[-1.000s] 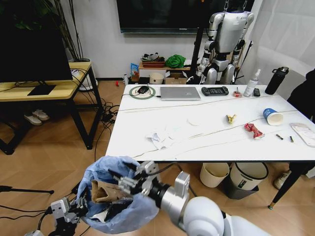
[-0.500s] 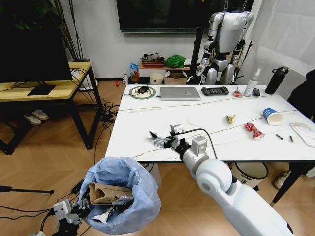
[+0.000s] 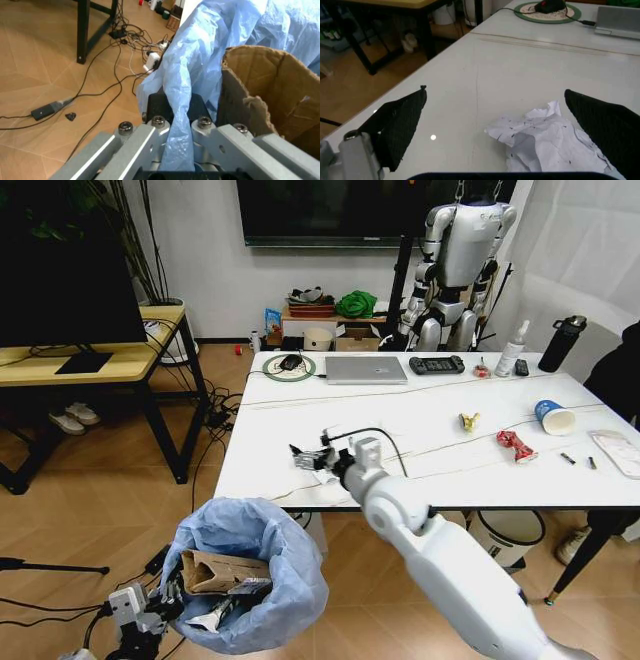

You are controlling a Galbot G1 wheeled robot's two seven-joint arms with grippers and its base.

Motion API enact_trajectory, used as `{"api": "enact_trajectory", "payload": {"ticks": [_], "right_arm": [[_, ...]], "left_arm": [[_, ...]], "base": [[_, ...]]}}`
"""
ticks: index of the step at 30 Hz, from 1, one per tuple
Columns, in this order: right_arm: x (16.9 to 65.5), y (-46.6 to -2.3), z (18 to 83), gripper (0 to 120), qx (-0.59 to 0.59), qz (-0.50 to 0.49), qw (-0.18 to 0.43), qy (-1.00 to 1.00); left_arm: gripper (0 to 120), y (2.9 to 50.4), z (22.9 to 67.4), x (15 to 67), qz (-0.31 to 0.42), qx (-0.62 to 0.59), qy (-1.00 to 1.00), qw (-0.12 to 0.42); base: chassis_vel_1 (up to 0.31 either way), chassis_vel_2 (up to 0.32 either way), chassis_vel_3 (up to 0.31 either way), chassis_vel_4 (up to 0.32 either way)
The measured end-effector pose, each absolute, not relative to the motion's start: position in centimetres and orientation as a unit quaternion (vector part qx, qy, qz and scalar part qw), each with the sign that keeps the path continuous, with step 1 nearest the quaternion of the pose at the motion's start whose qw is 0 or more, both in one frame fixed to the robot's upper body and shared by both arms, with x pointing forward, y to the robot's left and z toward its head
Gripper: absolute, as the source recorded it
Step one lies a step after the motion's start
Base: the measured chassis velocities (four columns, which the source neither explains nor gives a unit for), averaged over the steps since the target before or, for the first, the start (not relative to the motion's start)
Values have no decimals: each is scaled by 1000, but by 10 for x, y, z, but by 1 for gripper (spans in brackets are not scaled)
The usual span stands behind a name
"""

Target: Pick up the trash bin and place the trash from the table into it.

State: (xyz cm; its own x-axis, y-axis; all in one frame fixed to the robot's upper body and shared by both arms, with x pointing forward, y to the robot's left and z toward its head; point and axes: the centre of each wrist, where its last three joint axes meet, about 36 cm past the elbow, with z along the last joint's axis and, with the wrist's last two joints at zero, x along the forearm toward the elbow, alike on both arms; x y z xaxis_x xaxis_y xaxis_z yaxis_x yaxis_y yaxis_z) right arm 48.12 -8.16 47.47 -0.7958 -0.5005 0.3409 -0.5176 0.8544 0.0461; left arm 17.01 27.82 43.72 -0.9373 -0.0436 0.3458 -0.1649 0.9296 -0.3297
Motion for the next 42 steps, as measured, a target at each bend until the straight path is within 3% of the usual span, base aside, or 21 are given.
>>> {"api": "enact_trajectory", "payload": {"ticks": [9,20,21,23,28,33,35,42], "right_arm": [[491,-93,448,99,251,73,230,-937],[487,-95,440,66,258,68,241,-933],[488,-94,438,55,257,66,241,-934],[488,-94,438,53,256,66,241,-934],[491,-96,435,29,250,66,241,-935],[491,-96,432,16,248,68,241,-936],[491,-96,431,5,246,68,241,-936],[488,-102,443,0,249,51,228,-940]], "left_arm": [[0,279,438,170,180,54,-968,167],[0,281,439,171,182,53,-968,163],[0,282,439,172,183,53,-968,164],[0,282,439,172,183,53,-968,164],[0,282,437,172,186,54,-967,164],[0,282,436,173,187,55,-967,164],[0,283,436,173,187,55,-967,164],[0,283,436,173,187,55,-967,164]], "base": [[0,0,0,0],[0,0,0,0],[0,0,0,0],[0,0,0,0],[0,0,0,0],[0,0,0,0],[0,0,0,0],[0,0,0,0]]}}
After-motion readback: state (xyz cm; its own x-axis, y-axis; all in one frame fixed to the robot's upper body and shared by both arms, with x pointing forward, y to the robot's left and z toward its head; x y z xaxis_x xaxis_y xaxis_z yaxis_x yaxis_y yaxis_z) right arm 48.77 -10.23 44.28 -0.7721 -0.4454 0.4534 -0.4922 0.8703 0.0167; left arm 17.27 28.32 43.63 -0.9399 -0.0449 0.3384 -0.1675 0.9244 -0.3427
